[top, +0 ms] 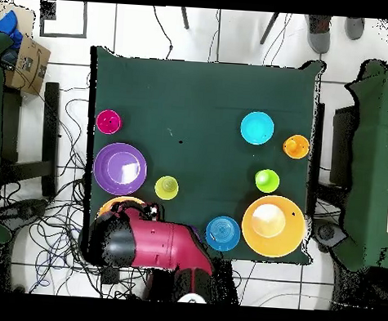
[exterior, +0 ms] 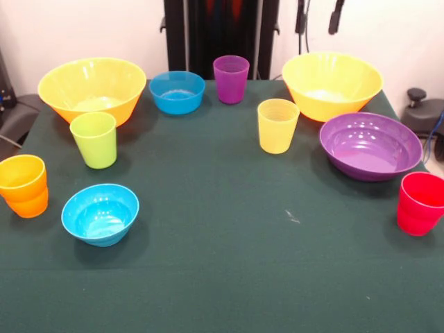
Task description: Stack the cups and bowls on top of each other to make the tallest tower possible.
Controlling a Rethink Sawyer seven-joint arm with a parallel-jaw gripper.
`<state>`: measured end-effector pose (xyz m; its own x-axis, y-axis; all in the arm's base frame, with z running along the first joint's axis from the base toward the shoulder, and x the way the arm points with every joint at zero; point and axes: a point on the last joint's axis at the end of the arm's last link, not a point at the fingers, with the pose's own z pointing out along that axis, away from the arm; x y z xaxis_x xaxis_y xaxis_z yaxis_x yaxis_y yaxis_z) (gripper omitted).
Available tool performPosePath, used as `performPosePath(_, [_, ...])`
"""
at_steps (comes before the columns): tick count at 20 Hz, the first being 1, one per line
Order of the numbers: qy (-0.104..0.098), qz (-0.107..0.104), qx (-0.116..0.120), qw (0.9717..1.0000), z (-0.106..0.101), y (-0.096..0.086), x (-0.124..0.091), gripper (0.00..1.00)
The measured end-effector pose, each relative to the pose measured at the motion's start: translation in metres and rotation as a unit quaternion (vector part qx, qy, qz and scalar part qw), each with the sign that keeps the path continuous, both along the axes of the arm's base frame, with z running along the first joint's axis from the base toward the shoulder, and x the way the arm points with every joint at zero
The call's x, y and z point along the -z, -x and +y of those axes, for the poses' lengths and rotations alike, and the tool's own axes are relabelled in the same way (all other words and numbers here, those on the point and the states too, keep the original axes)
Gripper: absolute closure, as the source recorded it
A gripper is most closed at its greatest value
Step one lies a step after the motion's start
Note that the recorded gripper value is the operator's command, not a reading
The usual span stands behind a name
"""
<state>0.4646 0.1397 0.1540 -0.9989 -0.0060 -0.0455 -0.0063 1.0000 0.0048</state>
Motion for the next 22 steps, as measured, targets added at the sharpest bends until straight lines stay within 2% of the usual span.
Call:
performPosePath(6, [-0.002, 0.006, 0.013, 0.9999, -0.011, 0.001, 0.032, 0.0])
performPosePath(11, [-0.005, 0.001, 0.024, 0.9997, -0.019, 0.002, 0.063, 0.0])
performPosePath(19, [-0.004, -0.019, 0.03, 0.9994, -0.008, 0.012, 0.105, 0.0])
performPosePath(22, [-0.005, -0.015, 0.032, 0.9994, -0.003, 0.021, 0.12, 0.0])
